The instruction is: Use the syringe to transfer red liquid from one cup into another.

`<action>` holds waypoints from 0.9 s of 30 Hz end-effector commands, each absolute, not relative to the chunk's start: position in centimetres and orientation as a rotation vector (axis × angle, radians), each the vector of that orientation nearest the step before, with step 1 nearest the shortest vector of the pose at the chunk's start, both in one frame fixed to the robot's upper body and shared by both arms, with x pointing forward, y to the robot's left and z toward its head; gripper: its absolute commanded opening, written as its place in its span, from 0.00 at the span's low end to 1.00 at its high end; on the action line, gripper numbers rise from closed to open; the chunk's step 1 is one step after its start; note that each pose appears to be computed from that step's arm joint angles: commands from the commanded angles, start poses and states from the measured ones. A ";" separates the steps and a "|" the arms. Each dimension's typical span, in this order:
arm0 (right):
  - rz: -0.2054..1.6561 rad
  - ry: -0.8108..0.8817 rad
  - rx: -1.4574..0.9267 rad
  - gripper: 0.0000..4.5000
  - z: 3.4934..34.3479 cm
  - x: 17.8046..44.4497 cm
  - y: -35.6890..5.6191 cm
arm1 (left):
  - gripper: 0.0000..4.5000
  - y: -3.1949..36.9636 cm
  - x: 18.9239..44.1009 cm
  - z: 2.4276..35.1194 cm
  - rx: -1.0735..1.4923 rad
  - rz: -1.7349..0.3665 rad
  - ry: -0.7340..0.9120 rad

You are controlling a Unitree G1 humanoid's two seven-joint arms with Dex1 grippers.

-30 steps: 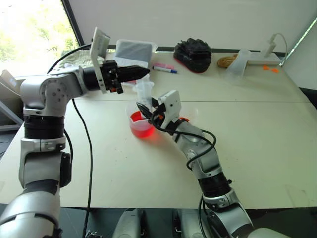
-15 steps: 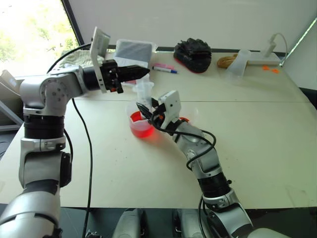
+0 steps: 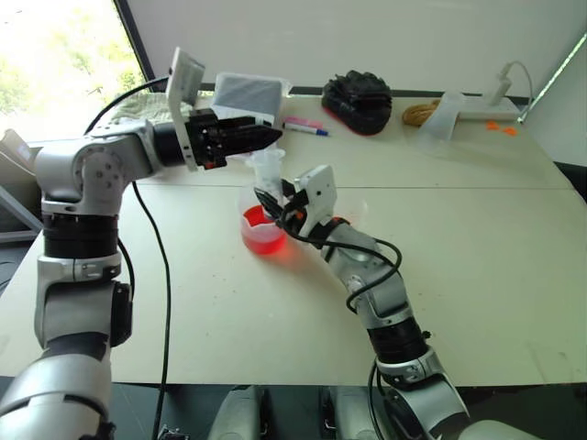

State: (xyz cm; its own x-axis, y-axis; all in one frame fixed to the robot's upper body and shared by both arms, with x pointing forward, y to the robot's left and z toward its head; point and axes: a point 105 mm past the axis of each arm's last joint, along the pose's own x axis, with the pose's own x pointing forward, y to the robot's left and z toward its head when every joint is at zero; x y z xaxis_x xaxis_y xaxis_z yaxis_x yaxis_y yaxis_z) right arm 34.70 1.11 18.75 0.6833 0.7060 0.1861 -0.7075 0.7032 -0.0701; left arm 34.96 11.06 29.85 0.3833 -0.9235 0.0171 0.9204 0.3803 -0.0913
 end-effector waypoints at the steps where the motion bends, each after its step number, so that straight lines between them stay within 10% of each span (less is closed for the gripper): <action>1: 0.861 -0.264 -0.017 0.30 20.1 33.8 2.3 | 0.62 13.0 34.7 32.7 -0.059 -1.097 -0.093; 27: 0.770 -0.449 0.020 0.30 25.5 34.4 1.6 | 0.62 18.7 33.3 32.5 -0.061 -0.923 -0.100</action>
State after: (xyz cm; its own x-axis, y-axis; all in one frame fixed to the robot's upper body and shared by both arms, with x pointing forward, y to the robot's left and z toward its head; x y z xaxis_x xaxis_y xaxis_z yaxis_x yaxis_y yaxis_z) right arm 35.12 1.56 22.58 0.6673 0.6799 0.3041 -0.6823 0.7217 -0.1163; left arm 33.86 18.08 30.96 0.5922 -0.8030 0.0665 0.8058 0.5903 -0.0477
